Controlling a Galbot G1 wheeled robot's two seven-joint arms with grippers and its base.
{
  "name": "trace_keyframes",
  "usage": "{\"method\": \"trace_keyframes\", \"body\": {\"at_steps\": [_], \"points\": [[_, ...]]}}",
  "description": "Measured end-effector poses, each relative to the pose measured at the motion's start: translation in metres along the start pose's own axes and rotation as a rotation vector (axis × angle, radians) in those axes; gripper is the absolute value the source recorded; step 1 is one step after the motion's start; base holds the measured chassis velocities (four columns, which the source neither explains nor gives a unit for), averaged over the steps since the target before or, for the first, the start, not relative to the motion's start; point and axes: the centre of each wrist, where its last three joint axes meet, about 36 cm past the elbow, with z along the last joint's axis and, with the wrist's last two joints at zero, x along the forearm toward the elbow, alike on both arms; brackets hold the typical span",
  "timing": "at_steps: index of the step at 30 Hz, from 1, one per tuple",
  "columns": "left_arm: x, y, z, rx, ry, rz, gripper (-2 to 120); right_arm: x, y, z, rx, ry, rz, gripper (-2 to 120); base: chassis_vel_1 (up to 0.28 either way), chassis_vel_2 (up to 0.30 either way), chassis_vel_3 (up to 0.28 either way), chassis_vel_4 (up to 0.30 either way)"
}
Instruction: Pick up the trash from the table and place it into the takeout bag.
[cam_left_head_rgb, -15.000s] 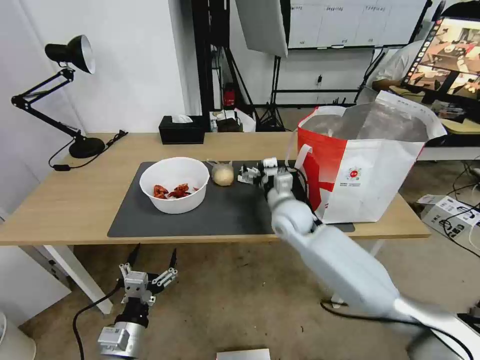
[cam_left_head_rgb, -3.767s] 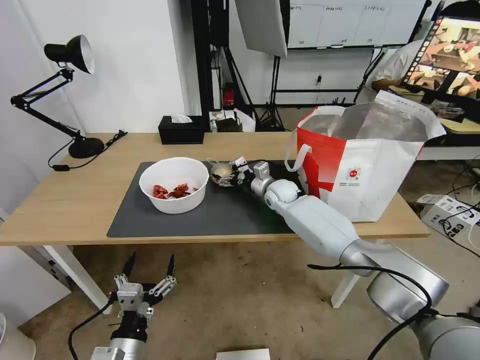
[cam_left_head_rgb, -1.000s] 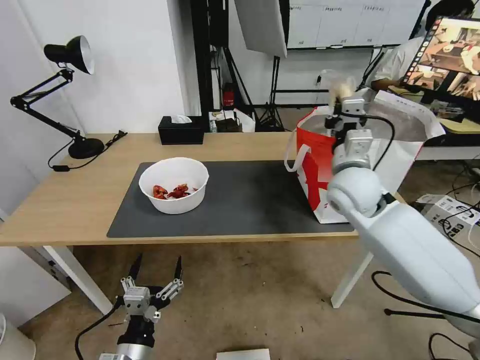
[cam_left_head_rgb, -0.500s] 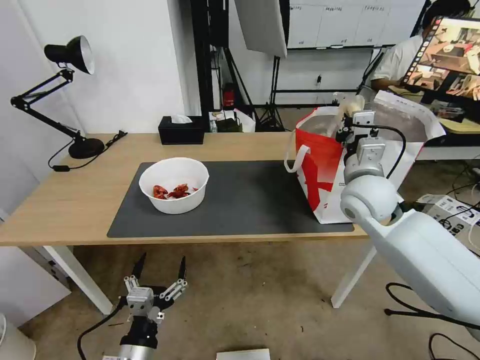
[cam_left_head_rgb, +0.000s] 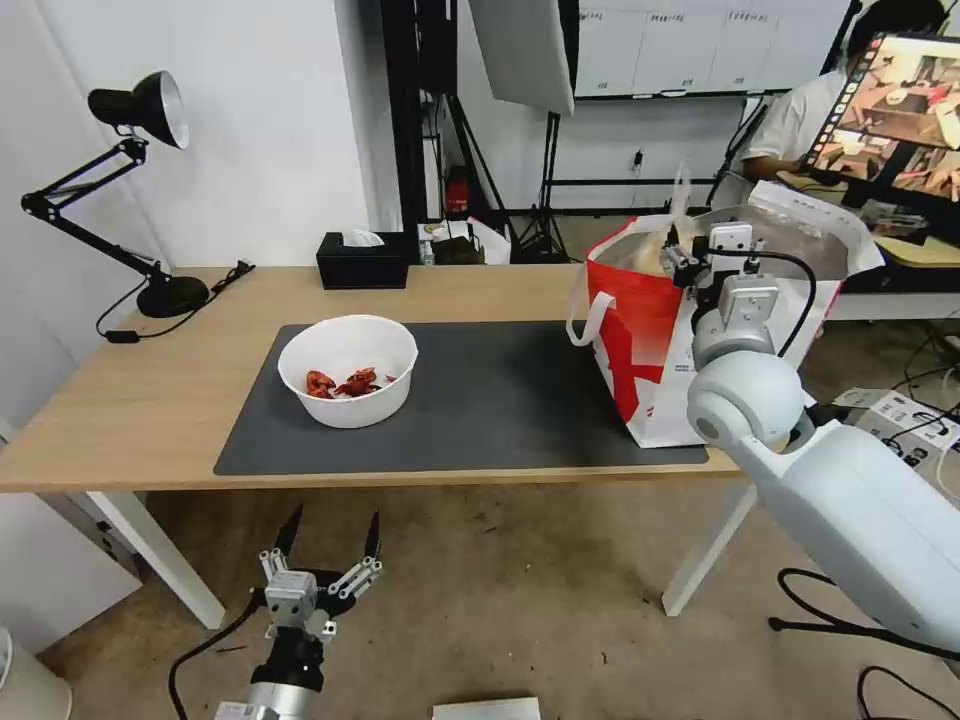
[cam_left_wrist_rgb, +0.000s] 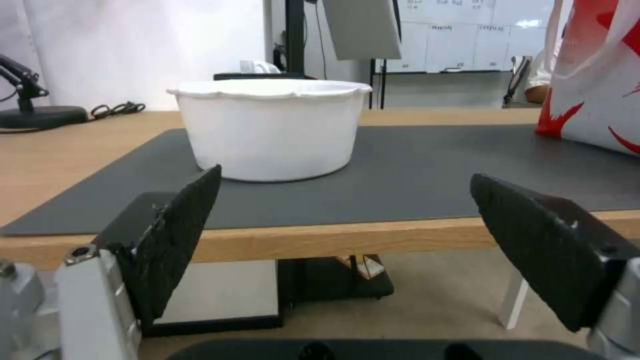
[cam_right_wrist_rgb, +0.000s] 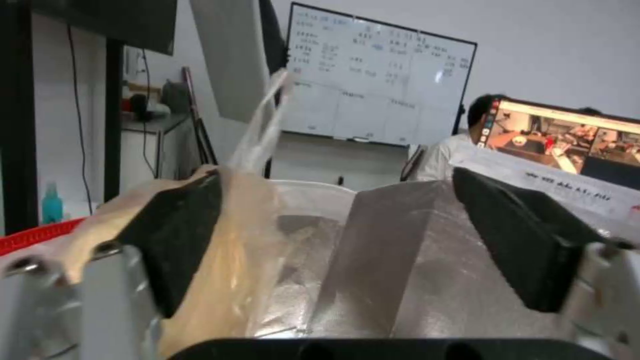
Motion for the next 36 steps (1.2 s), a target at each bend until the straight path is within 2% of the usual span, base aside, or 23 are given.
{"method": "trace_keyframes", "body": {"at_steps": [2, 5, 15, 27, 36], "points": [[0.0, 0.0, 0.0, 0.001, 0.0, 0.0, 100, -0.001, 0.002, 0.001, 0.0, 0.003, -0.005, 99, 0.0, 0.0, 0.0, 0.0], [0.0, 0.001, 0.0, 0.0, 0.001, 0.003, 100, -0.004, 0.004, 0.0, -0.001, 0.001, -0.006, 100, 0.0, 0.0, 0.0, 0.0], [-0.002, 0.006, -0.002, -0.006, 0.003, 0.006, 100, -0.004, 0.005, -0.012, -0.042, 0.044, -0.032, 100, 0.0, 0.0, 0.0, 0.0], [-0.002, 0.006, -0.002, -0.006, 0.011, 0.007, 100, -0.006, 0.004, -0.02, -0.042, 0.05, -0.03, 100, 0.0, 0.0, 0.0, 0.0], [-0.002, 0.005, -0.001, -0.004, 0.012, 0.007, 100, -0.002, -0.003, -0.031, -0.013, 0.095, -0.01, 100, 0.0, 0.0, 0.0, 0.0]]}}
